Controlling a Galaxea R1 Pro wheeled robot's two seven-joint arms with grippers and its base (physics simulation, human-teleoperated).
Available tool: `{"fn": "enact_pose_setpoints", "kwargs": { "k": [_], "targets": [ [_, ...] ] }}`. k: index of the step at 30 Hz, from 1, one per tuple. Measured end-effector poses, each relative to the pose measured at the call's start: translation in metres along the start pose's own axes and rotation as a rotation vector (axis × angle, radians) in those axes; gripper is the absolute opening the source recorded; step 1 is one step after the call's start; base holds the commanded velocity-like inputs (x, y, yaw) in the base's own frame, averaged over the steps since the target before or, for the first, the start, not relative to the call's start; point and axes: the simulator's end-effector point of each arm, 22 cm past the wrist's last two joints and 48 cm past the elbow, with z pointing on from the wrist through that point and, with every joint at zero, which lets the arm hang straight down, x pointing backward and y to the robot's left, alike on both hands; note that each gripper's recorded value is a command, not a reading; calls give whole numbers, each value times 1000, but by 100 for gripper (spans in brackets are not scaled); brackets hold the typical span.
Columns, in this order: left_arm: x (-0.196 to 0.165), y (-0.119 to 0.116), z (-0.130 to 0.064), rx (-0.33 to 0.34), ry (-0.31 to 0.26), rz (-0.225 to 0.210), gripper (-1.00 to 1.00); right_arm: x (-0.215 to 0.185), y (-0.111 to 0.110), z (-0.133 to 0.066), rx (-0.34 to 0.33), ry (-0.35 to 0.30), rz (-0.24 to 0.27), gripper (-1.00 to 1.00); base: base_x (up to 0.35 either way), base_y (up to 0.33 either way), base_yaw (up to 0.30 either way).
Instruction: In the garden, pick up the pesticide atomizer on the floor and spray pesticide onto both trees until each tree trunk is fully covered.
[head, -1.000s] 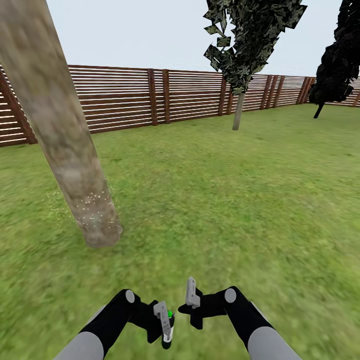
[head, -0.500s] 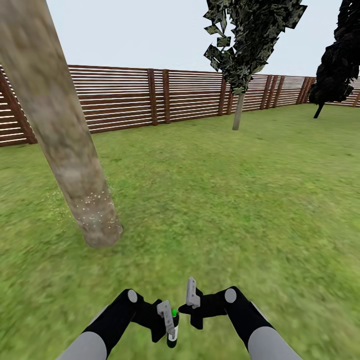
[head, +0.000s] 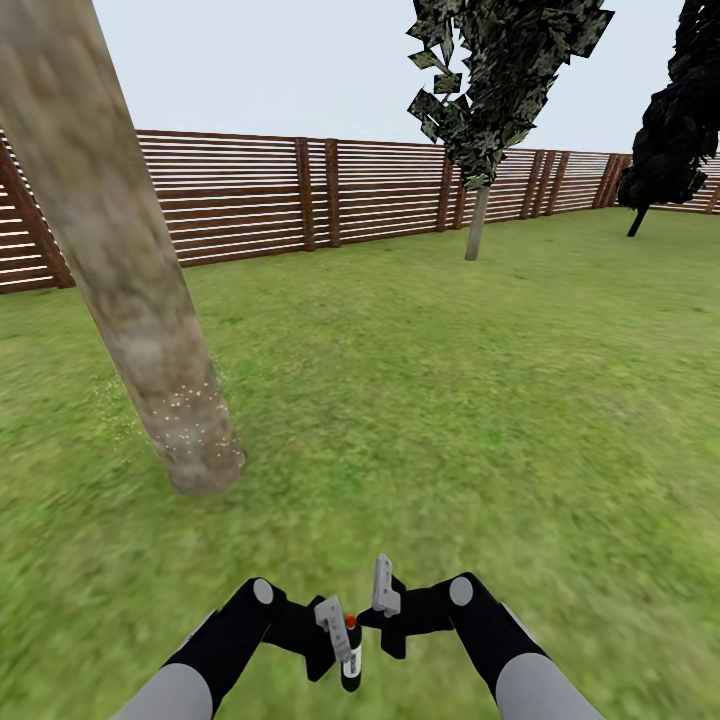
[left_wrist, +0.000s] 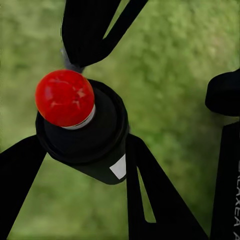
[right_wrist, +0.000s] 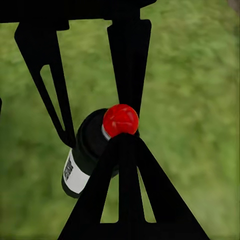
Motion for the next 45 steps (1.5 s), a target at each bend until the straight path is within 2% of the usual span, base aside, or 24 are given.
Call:
{"fn": "enact_pose_setpoints", "kwargs": {
  "k": [3, 6, 9, 10, 13, 17, 20, 22, 23, 25, 26, 27, 28, 29, 30, 31, 32, 33, 34, 36, 43, 45],
  "targets": [
    [8, 4, -4, -8, 11, -3, -100, 0, 0, 0, 0, 0, 0, -100, 0, 0, 0],
    [71, 29, -37, -58, 100, -34, -100, 0, 0, 0, -1, 0, 0, -100, 0, 0, 0],
    [127, 53, -79, -109, 160, -27, -100, 1, 0, 0, -1, 1, -1, -100, 0, 0, 0],
    [144, 55, -88, -114, 176, -37, -100, 1, 0, 0, -1, 1, 0, 100, 0, 0, 0],
    [185, 65, -119, -151, 180, -116, -100, 2, -1, -1, 2, 2, 2, 100, 0, 0, 0],
    [231, 71, -149, -204, 213, -170, -100, 13, -5, -9, 14, 19, 8, 100, 0, 0, 0],
    [262, 90, -160, -363, 246, -212, -100, 37, -14, -26, 41, 52, 21, 100, 0, 0, 0],
    [277, 111, -172, -523, 225, -287, -100, 76, -39, -54, 163, 80, 103, 100, 0, 0, 0],
    [281, 118, -176, -584, 194, -344, -100, 97, -49, -64, 248, 82, 177, 100, 0, 0, 0],
    [289, 119, -178, -653, 116, -490, -100, 155, -52, -86, 406, 115, 356, 100, 0, 0, 0],
    [292, 120, -180, -686, 68, -571, -100, 179, -52, -95, 484, 138, 420, 100, 0, 0, 0],
    [304, 118, -184, -757, 12, -693, -100, 207, -60, -113, 633, 177, 460, 100, 0, 0, 0],
    [318, 116, -190, -828, -13, -753, -100, 229, -60, -130, 758, 216, 482, 100, 0, 0, 0],
    [332, 117, -204, -936, -41, -781, -100, 251, -59, -153, 925, 248, 525, 100, 0, 0, 0],
    [345, 119, -221, -1053, -65, -797, -100, 269, -57, -180, 1101, 262, 589, 100, 0, 0, 0],
    [356, 119, -236, -1150, -74, -812, -100, 279, -55, -201, 1233, 264, 636, 100, 0, 0, 0],
    [366, 118, -248, -1225, -71, -829, -100, 285, -49, -212, 1309, 256, 680, 100, 0, 0, 0],
    [371, 115, -252, -1263, -64, -839, -100, 290, -41, -214, 1339, 256, 712, 100, 0, 0, 0],
    [377, 107, -247, -1271, -47, -856, -100, 294, -33, -212, 1348, 260, 737, 100, 0, 0, 0],
    [386, 95, -240, -1267, -25, -882, -100, 297, -27, -211, 1352, 263, 752, 100, 0, 0, 0],
    [393, 85, -236, -1259, -7, -890, -100, 297, -24, -208, 1351, 267, 762, 100, 0, 0, 0],
    [393, 84, -235, -1257, -6, -890, -100, 302, -6, -193, 1312, 287, 796, 100, 0, 0, 0]
  ]
}}
